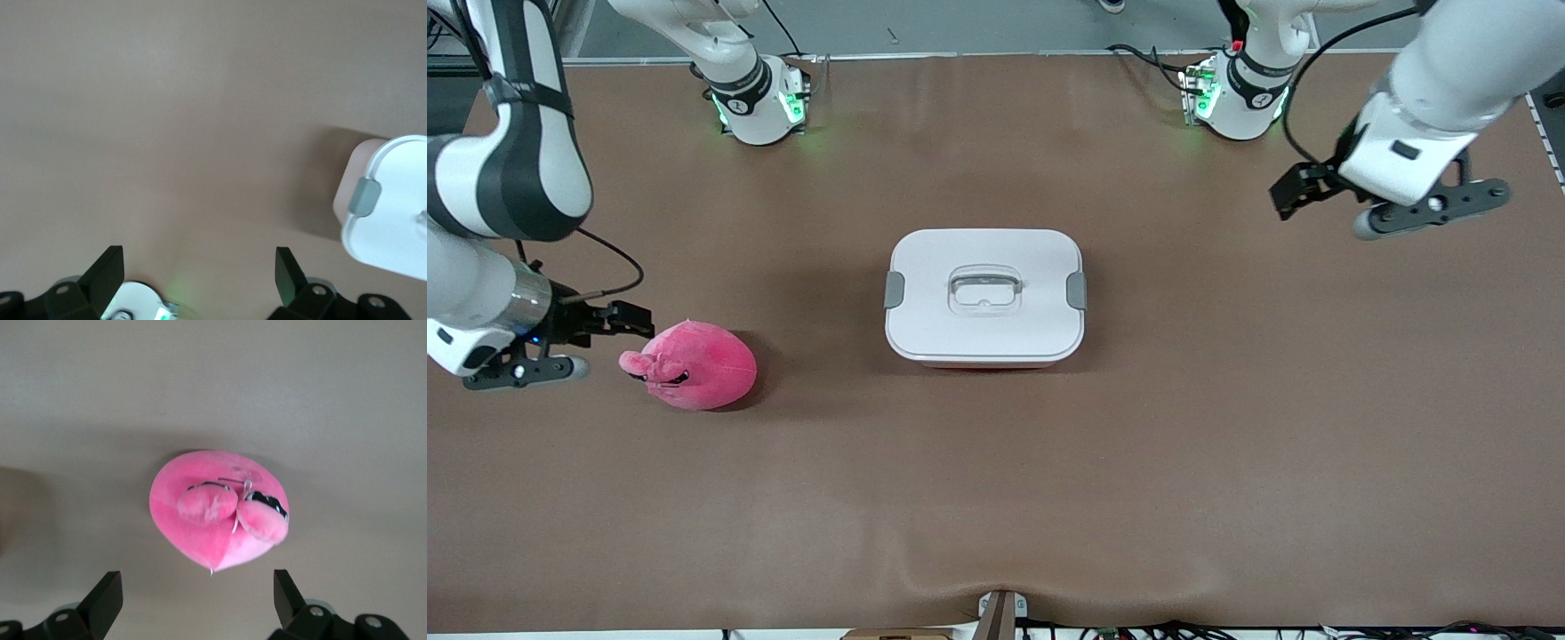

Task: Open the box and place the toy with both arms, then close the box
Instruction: 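Grasp the pink plush with the right gripper while the left gripper reaches the lid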

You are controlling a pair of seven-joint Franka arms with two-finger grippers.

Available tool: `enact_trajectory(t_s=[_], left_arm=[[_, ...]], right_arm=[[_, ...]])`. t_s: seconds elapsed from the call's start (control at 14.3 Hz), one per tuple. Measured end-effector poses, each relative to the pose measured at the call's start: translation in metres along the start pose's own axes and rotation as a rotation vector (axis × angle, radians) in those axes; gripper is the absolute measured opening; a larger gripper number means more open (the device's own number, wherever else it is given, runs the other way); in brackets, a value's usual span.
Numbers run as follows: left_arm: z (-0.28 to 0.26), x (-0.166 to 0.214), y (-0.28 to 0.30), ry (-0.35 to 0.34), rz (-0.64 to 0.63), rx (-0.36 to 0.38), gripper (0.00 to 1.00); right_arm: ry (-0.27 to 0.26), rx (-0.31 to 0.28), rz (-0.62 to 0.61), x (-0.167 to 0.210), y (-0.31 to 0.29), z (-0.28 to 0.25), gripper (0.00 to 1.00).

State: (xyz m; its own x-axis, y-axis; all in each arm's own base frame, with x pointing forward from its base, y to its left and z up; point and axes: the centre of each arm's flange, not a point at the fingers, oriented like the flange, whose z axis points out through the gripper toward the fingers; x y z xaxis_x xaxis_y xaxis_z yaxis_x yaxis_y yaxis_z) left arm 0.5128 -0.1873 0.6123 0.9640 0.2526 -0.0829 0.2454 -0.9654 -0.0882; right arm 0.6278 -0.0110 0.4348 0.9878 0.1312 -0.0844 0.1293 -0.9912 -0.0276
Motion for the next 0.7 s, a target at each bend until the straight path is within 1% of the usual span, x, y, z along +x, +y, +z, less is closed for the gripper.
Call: enact_trajectory(t_s=[0.21,0.35,0.42,0.49,0.63,0.7], left_arm=[[0.01,-0.016,0.036,-0.008,-0.125,0.005,1.0],[0.016,-0.025,0.056,-0.011,-0.207,0.003,1.0],[0.02,-0.028,0.066,-0.01,-0.247,-0.001,1.0],[0.025,-0.032,0.076,-0.008,-0.293,-0.007,1.0],[0.036,-0.042,0.1,-0.002,-0.401,-0.027,1.0],[0.043,-0.048,0.112,-0.003,-0.461,-0.035,1.0]], right_arm=[[-0.01,0.0,0.0,0.009,0.001,0.03,0.99],[0.022,-0.006,-0.001,0.012,0.001,0.056,0.98],[0.031,-0.008,-0.002,0.012,0.0,0.069,0.95],[0.031,-0.009,-0.003,0.011,-0.001,0.078,0.95],[0.025,-0.008,-0.004,0.009,-0.002,0.085,0.83],[0.025,-0.008,-0.004,0.009,-0.002,0.084,0.82]])
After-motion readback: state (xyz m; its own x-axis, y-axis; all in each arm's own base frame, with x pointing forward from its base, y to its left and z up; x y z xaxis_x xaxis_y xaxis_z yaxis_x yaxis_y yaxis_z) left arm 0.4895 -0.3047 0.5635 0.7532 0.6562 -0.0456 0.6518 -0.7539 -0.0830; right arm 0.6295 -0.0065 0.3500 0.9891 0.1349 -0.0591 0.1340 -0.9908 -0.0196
